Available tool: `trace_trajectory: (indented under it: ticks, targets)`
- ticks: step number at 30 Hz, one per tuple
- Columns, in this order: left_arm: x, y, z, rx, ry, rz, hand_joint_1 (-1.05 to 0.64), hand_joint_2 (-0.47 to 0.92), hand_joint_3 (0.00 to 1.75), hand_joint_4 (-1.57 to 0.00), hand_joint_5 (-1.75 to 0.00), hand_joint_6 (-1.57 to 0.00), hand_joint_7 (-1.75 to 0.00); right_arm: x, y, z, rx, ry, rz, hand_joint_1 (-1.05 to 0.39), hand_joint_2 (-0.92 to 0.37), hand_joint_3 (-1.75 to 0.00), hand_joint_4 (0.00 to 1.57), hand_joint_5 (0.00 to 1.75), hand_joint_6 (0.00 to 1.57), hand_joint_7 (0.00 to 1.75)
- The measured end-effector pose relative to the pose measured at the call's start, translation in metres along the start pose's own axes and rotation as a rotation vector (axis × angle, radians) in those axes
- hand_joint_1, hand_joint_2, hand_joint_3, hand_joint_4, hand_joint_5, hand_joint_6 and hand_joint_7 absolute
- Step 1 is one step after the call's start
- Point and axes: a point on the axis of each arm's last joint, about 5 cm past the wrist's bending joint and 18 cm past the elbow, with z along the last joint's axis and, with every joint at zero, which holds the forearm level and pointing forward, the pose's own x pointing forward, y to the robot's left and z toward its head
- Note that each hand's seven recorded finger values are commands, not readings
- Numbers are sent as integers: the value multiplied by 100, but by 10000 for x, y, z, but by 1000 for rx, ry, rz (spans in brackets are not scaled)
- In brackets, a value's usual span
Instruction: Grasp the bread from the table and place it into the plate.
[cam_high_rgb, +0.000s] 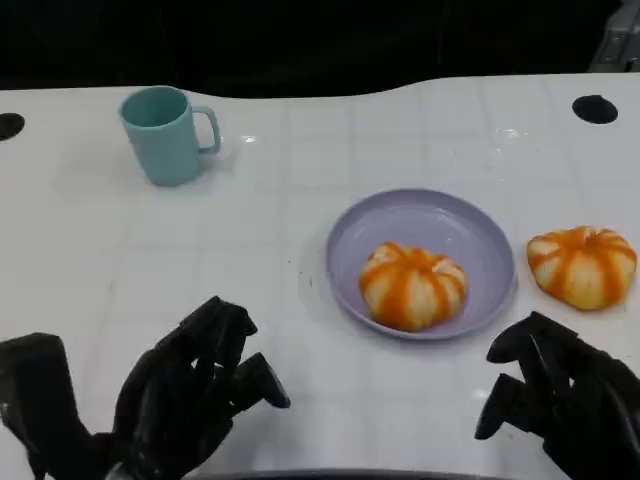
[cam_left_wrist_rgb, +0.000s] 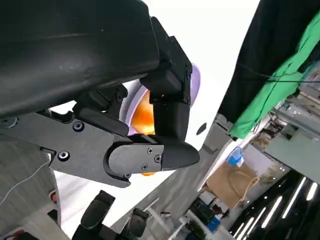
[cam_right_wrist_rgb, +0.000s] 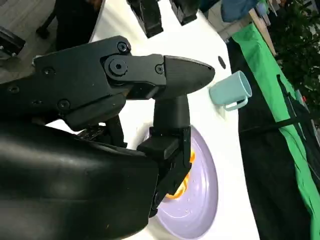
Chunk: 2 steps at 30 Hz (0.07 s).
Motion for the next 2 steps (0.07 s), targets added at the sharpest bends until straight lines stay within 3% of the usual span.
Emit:
trace_trajectory:
  ticks: [2]
  targets:
    - [4,-6,-4,1,-1,-5,-57,92,43,-86,-175,-63,-175,2,-3,-2,0,-1,3,-41,-92,-44,65,175,51,160]
